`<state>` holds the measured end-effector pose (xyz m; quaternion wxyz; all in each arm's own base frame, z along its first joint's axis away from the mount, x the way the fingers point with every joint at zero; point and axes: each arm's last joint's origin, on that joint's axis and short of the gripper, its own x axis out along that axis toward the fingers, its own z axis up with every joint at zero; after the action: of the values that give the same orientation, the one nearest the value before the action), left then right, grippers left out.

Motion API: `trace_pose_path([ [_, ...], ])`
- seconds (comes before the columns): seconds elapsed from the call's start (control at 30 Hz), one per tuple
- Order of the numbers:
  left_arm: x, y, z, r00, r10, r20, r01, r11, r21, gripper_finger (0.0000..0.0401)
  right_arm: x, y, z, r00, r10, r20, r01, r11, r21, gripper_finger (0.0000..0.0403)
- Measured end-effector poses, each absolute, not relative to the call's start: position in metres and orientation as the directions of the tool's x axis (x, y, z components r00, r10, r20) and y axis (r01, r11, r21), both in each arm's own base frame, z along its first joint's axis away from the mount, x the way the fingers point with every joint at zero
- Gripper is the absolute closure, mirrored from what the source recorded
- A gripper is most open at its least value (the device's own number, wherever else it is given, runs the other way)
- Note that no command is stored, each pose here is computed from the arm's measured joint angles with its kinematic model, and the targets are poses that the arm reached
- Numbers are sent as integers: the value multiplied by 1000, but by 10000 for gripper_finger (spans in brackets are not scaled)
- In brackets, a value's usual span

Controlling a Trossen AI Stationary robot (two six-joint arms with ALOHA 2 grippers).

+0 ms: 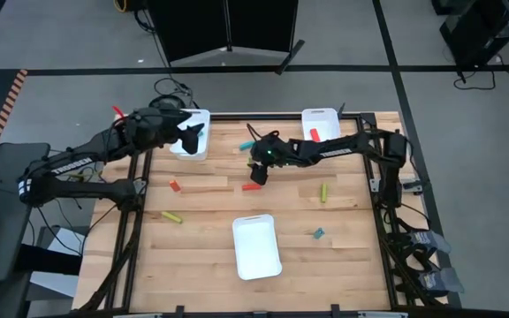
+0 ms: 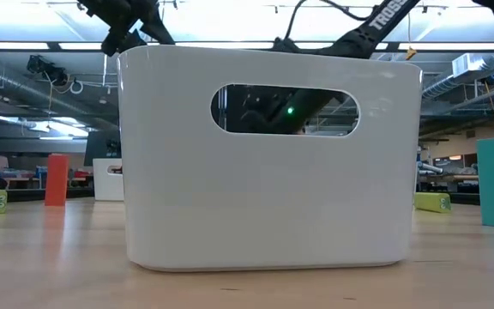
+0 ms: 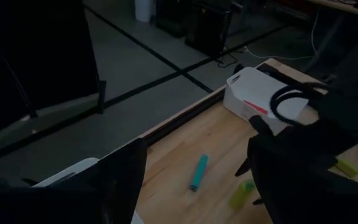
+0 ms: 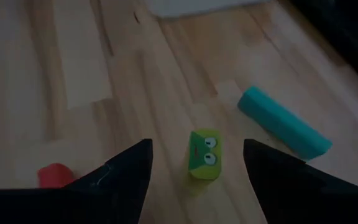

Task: Sort blocks
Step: Put the center green block into the bottom center white bin

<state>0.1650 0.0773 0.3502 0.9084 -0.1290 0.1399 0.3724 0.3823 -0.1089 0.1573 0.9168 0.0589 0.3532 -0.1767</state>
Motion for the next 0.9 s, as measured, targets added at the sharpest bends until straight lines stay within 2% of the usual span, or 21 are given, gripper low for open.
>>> trace_pose_path([
  [0.13,166,75,350,689,634,-352,-706,696,-128,115,386,-112,147,670,-278,-689,370,929,-14,151],
  [0.27,165,75,348,683,631,-368,-708,696,-120,115,389,-113,141,663,-276,-696,373,928,-13,181],
  [0.4,165,75,347,674,631,-385,-713,691,-115,115,390,-113,141,666,-277,-693,375,927,-11,236],
  [0.57,164,75,347,669,636,-384,-718,687,-113,115,390,-114,142,672,-284,-684,378,926,-13,325],
  [0.8,164,75,347,669,636,-385,-718,687,-114,115,388,-113,147,671,-286,-684,375,927,-20,331],
  [0.9,164,75,346,667,635,-389,-721,682,-122,115,386,-110,165,696,-285,-659,364,931,-18,331],
])
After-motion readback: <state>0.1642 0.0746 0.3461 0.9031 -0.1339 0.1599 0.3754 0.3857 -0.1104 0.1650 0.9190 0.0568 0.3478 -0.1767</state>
